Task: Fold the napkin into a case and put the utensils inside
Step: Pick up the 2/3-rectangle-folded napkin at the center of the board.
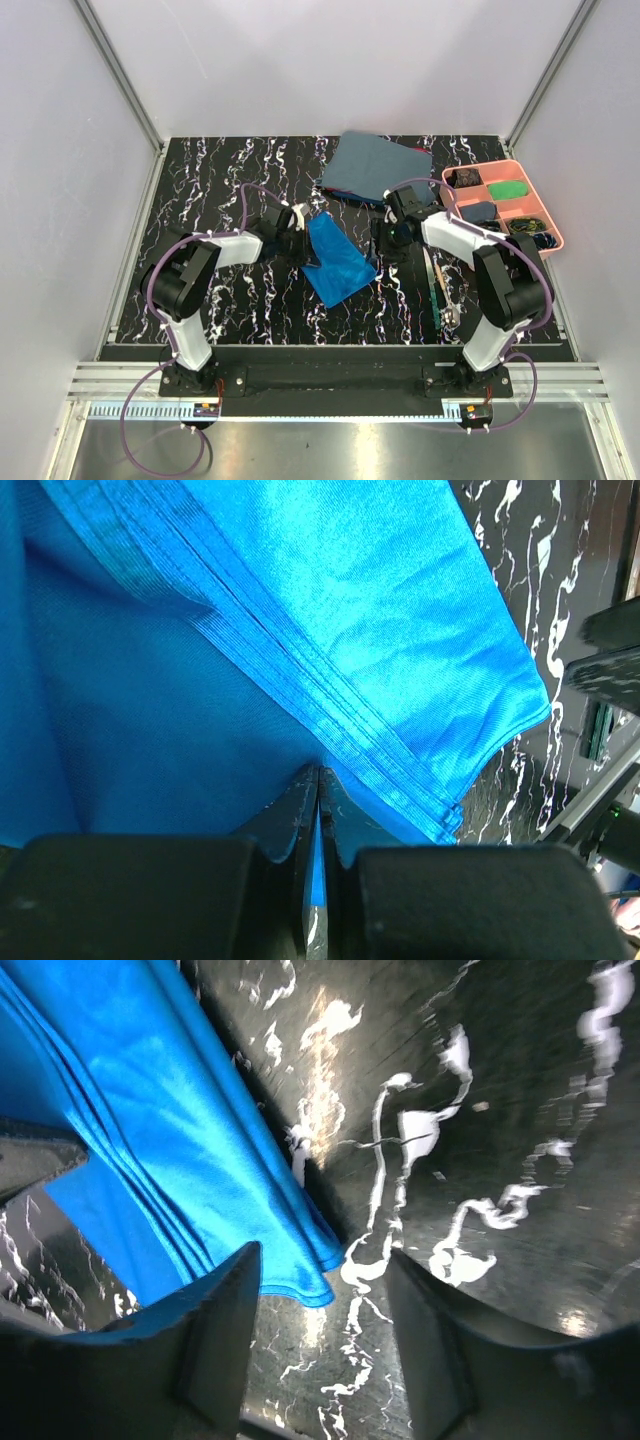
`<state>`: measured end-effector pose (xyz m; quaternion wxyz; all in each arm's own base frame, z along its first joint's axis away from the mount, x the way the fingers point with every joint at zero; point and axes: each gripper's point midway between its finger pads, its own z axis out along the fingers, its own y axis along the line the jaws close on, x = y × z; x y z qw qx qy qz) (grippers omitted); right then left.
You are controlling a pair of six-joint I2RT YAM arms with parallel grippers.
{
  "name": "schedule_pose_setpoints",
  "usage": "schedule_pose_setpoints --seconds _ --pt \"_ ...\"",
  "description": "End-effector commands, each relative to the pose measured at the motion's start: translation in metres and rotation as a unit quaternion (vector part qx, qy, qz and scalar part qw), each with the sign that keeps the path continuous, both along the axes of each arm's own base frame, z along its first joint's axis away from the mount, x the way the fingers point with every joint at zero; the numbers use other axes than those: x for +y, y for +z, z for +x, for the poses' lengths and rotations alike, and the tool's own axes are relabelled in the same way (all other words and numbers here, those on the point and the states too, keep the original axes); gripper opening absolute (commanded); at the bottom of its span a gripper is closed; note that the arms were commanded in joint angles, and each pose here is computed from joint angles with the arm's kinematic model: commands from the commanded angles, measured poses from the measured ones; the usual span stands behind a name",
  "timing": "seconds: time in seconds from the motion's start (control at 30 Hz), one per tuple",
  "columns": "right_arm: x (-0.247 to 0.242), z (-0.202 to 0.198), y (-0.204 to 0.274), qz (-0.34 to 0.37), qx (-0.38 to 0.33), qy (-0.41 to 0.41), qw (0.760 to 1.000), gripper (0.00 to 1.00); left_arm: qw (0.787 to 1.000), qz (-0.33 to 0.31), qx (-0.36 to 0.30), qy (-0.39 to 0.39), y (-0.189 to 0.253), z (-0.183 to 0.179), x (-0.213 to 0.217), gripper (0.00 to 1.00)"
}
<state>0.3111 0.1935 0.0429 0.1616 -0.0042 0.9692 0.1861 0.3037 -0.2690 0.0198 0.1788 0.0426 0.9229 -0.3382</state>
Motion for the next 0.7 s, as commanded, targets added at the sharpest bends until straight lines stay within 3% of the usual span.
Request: schedule_pose_setpoints --seconds 0.0,0.17,0.27,0.33,0.4,0.6,0.67 --pt "0.017 -0.009 -0.004 0.037 0.019 0.045 0.998 0.58 0.999 0.017 0.027 -0.019 -0.018 -0.02 0.009 0.08" --pt "0.023 -0.02 -0.015 0.063 0.034 0.052 0.996 0.49 0.999 0.018 0.019 -0.033 -0.016 -0.024 0.01 0.08" --pt "0.023 -0.027 -0.021 0.068 0.043 0.053 0.995 0.36 0.999 0.034 0.015 -0.036 -0.018 -0.025 0.015 0.08" --pt "0.023 -0.035 -0.024 0.075 0.051 0.055 0.994 0.18 0.998 0.042 0.011 -0.034 -0.017 -0.025 0.017 0.08" --pt "0.027 -0.046 -0.021 0.096 0.051 0.05 0.993 0.09 0.998 0.053 0.005 -0.027 -0.015 -0.024 0.021 0.1" --pt "0.041 -0.071 0.005 0.189 0.059 -0.003 0.98 0.03 0.993 0.062 -0.094 0.023 0.038 -0.025 0.019 0.46" --pt "0.05 -0.08 0.011 0.211 0.059 -0.018 0.975 0.03 0.988 0.06 -0.141 0.036 0.061 -0.032 0.014 0.5"
